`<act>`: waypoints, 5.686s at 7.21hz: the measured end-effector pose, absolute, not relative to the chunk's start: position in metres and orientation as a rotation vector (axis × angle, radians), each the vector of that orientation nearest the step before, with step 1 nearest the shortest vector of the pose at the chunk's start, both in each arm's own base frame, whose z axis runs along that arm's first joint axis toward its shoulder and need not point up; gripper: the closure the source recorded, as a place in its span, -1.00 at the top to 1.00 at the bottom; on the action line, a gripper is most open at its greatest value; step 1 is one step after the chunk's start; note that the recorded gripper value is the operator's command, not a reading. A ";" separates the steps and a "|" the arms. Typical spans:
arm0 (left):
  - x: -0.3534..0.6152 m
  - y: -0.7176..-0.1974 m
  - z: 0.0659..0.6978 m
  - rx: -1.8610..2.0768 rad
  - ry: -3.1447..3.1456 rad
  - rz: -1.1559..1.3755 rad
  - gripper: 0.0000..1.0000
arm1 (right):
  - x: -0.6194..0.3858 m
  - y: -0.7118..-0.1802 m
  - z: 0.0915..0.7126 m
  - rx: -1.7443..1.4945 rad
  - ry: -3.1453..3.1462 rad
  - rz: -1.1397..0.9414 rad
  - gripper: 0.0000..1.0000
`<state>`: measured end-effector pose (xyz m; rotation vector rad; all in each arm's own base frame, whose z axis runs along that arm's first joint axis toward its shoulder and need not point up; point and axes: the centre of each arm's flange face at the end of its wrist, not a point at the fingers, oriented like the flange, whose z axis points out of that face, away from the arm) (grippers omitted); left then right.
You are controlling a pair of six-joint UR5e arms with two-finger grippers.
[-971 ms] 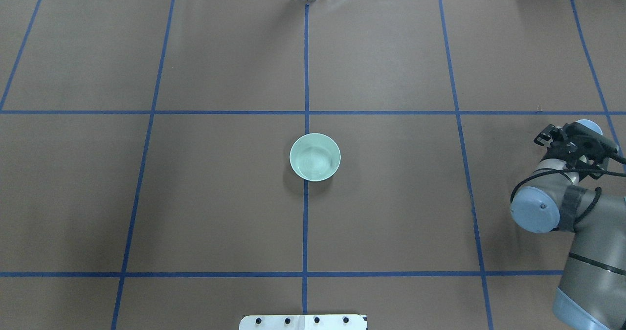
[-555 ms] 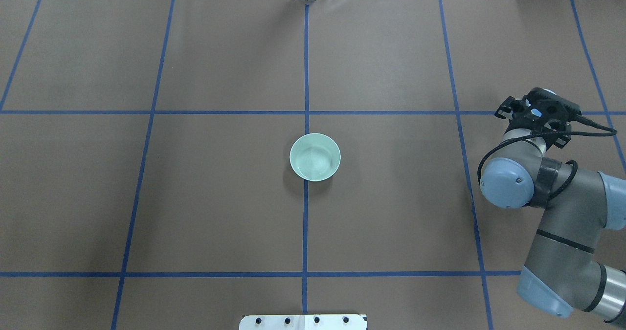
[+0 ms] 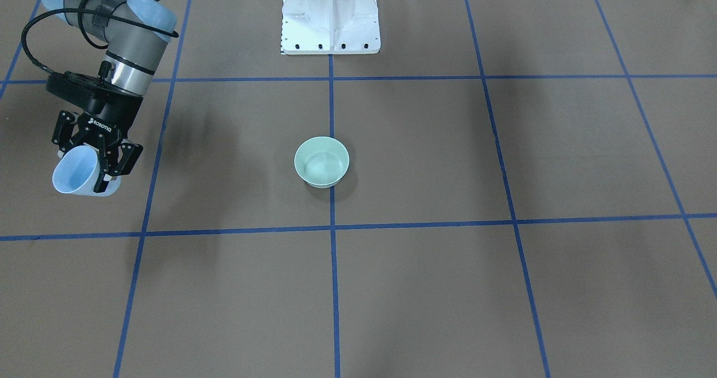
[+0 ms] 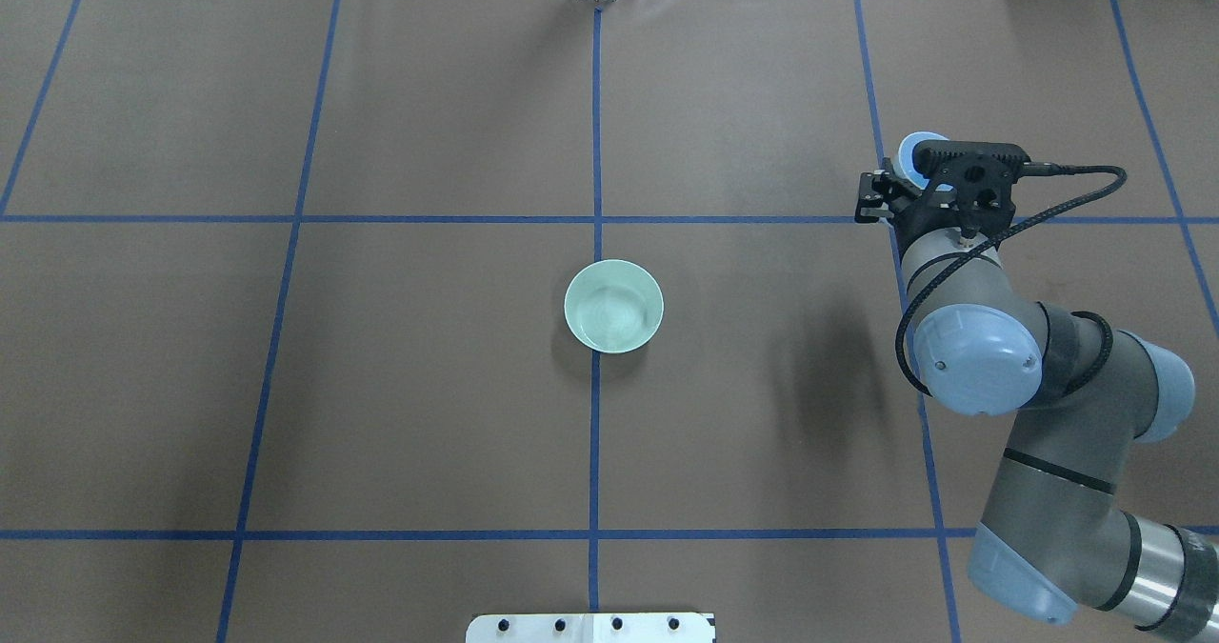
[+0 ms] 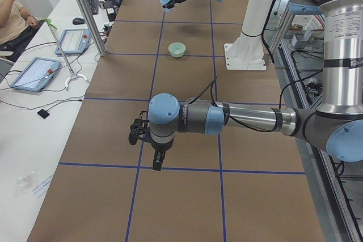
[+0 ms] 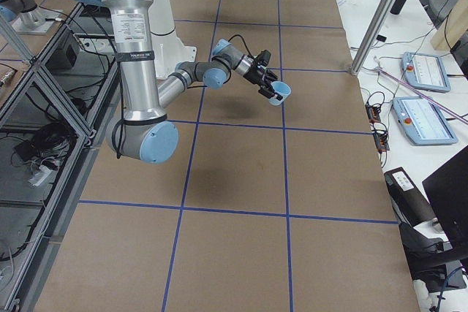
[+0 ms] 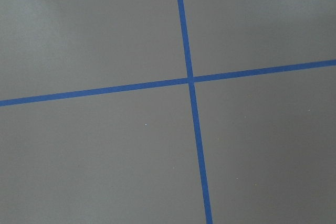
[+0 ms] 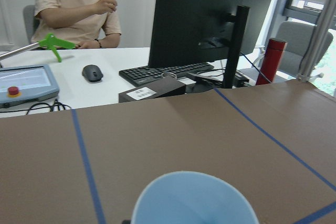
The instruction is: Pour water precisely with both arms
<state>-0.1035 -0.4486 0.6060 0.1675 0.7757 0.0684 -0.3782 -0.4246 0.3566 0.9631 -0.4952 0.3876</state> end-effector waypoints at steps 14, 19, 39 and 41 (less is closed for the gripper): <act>-0.104 -0.445 0.615 0.129 0.783 0.046 1.00 | -0.493 -0.393 0.248 0.846 -0.743 -0.716 -1.00; -0.104 -0.441 0.621 0.118 0.786 0.040 1.00 | -0.510 -0.400 0.209 0.708 -0.627 -0.745 -1.00; -0.112 -0.439 0.626 0.115 0.787 0.019 1.00 | -0.562 -0.405 0.188 0.545 -0.445 -0.885 -1.00; -0.112 -0.439 0.627 0.115 0.787 0.019 1.00 | -0.563 -0.404 0.188 0.549 -0.443 -0.897 -1.00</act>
